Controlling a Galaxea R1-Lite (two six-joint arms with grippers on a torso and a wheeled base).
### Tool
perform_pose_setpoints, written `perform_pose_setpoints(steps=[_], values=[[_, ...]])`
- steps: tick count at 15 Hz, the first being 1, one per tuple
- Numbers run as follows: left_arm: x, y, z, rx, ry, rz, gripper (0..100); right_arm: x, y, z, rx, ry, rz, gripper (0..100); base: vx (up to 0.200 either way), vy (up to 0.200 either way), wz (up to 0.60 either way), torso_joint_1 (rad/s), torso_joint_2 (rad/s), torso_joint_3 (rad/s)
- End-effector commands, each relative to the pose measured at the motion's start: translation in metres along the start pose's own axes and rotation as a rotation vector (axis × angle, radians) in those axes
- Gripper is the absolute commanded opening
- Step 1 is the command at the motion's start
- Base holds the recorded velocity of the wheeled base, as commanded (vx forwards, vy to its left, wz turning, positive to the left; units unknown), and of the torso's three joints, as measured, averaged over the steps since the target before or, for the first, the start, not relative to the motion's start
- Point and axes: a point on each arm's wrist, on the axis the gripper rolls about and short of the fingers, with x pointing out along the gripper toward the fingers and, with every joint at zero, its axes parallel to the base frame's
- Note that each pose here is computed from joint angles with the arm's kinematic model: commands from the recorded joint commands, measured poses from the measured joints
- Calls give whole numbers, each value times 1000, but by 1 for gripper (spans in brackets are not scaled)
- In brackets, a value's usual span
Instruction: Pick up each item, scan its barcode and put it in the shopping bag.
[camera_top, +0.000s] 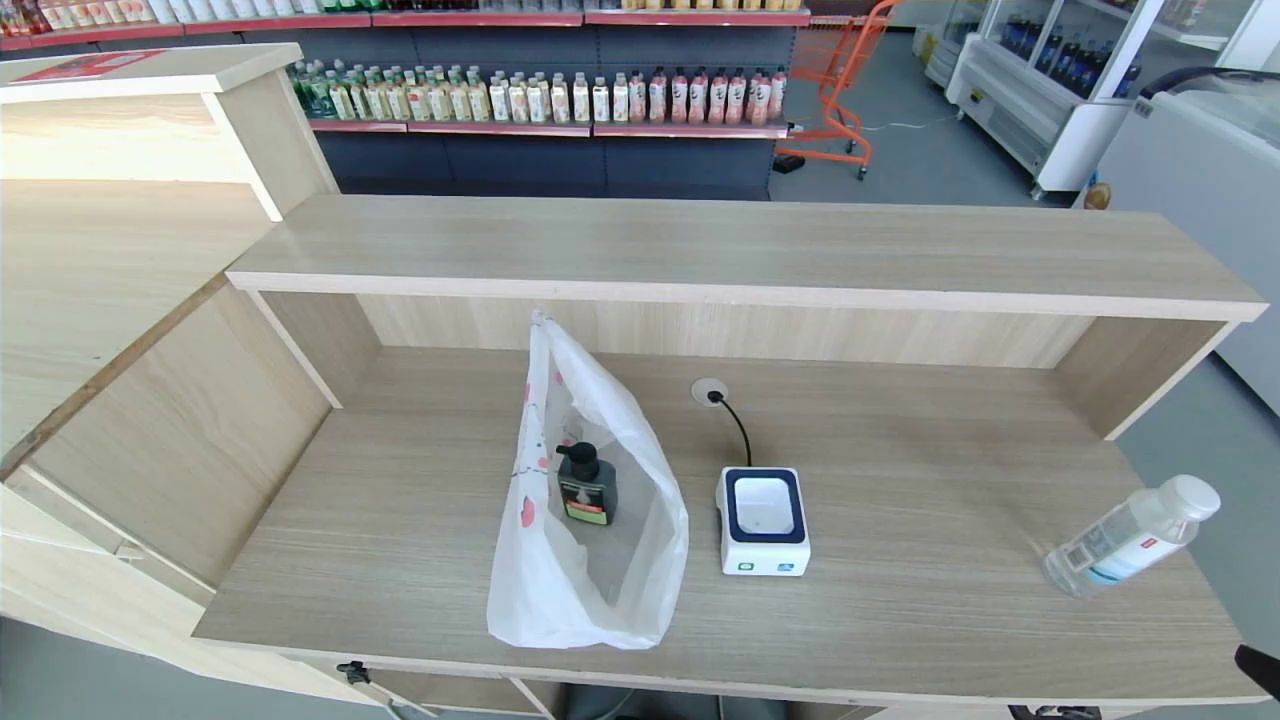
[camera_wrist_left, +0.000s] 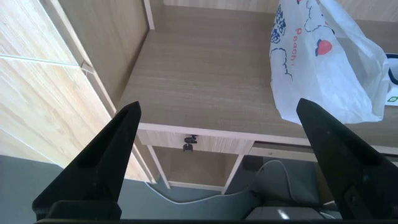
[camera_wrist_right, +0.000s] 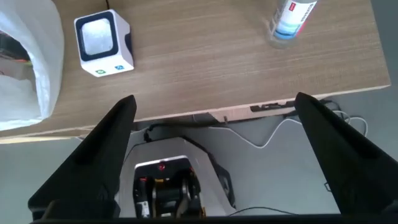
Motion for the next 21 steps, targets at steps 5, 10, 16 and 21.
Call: perform_pose_setpoints(steps=[5,10,16,21], values=[[0,0,0,4,0,0,100,-1,0,0,13,7,-2,100,0,-80,0,-2,1,3],[0,0,0,10,0,1,100,-4,-1,2,54,20,-37,100,0,-200,0,7,6,4],[0,0,0,11,0,1,100,-5,0,6,61,26,-39,100,0,-200,0,4,2,6],[0,0,0,11,0,0,100,-8,0,6,61,37,-40,100,0,-200,0,0,4,3]])
